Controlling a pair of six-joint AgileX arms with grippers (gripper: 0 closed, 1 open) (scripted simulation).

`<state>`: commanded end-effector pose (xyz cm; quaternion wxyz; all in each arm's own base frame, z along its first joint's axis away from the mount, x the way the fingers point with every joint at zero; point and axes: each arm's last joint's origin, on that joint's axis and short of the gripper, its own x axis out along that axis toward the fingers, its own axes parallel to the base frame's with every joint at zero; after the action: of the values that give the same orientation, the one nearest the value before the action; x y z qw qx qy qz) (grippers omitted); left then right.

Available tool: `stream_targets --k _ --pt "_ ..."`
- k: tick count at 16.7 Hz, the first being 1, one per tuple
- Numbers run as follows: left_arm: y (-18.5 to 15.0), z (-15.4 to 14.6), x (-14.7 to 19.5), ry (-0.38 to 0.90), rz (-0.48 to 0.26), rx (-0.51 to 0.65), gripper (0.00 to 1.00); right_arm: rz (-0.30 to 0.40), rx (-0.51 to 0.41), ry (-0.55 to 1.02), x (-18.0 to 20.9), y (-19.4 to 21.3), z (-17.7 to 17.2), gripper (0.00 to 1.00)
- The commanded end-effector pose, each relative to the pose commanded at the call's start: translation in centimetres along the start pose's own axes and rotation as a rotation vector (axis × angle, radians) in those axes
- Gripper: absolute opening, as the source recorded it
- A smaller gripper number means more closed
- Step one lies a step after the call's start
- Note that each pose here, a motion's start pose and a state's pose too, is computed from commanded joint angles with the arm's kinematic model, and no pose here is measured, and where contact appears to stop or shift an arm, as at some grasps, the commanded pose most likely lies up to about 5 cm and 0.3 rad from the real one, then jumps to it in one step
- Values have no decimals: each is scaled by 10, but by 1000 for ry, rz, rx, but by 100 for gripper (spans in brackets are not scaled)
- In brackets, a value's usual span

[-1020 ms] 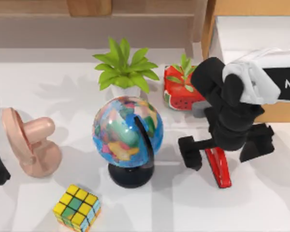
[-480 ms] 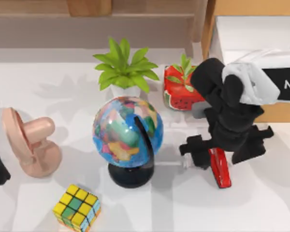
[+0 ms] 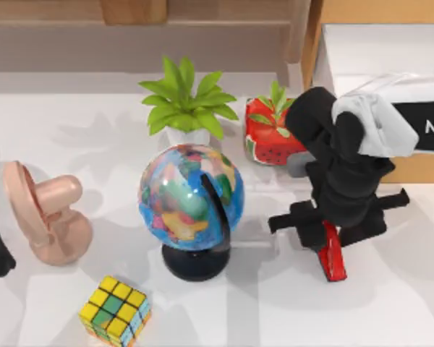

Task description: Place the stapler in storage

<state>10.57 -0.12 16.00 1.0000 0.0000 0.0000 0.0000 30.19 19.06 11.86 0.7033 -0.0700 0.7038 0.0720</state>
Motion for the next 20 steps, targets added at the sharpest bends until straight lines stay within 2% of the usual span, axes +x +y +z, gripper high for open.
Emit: stream_targets --k 8,13,18,20 --pt "0 0 0 0 0 0 100 0 2 -2 -2 -1 0 0" --pt "0 0 0 0 0 0 100 -2 2 3 -27 -1 0 0" --pt "0 0 0 0 0 0 100 -2 3 2 -29 -1 0 0" --pt "0 0 0 0 0 0 100 16 9 -33 -42 -3 3 0"
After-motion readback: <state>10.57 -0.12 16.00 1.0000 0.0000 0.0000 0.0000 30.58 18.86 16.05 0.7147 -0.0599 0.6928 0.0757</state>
